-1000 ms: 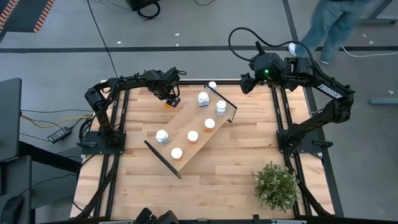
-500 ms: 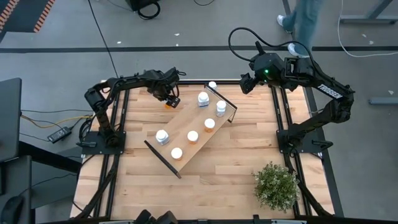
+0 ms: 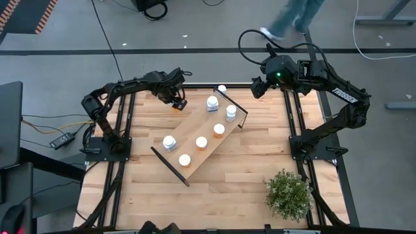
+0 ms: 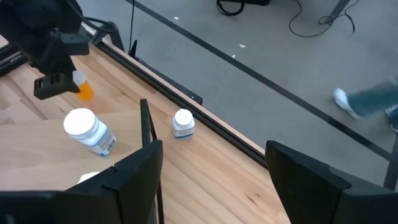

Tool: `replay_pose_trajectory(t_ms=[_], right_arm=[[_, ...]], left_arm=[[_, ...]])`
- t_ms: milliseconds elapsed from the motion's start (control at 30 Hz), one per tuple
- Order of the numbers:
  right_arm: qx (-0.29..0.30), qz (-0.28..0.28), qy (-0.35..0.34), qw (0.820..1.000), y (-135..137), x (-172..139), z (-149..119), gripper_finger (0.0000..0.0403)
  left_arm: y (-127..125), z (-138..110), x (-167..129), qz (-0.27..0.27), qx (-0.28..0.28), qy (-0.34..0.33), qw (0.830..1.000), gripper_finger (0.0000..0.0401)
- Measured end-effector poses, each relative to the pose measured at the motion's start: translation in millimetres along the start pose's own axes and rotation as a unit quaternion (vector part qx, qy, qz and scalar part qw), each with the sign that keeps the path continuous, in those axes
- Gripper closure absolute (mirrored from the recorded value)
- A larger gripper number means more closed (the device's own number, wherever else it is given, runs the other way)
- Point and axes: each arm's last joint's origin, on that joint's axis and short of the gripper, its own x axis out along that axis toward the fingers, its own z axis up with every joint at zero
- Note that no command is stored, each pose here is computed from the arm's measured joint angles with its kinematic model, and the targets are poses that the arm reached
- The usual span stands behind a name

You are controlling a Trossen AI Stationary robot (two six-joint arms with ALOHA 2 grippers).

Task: Pick and place medicine bottles onto shelf by color
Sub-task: Put the orange pill bottle on the shelf

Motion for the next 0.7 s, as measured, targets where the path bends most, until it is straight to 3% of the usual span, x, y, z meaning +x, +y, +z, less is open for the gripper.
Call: replay_pose_trajectory(t_ms=[233,467,700], right_arm=[[-0.005,-0.001,-0.001,1.0,0,0,0,0.0111],[-0.011,-0.002,-0.001,1.0,0,0,0,0.0111],[-0.013,-0.001,-0.001,1.0,0,0,0,0.0111]], left_arm=[[1,-3,-17,-0.008,-0.007,-0.018,1.0,0.0179],[3,-7,-39,-0.021,-0.026,-0.046,0.998,0.0167],[1,-11,-73,-0.051,-0.018,-0.065,0.996,0.0179]])
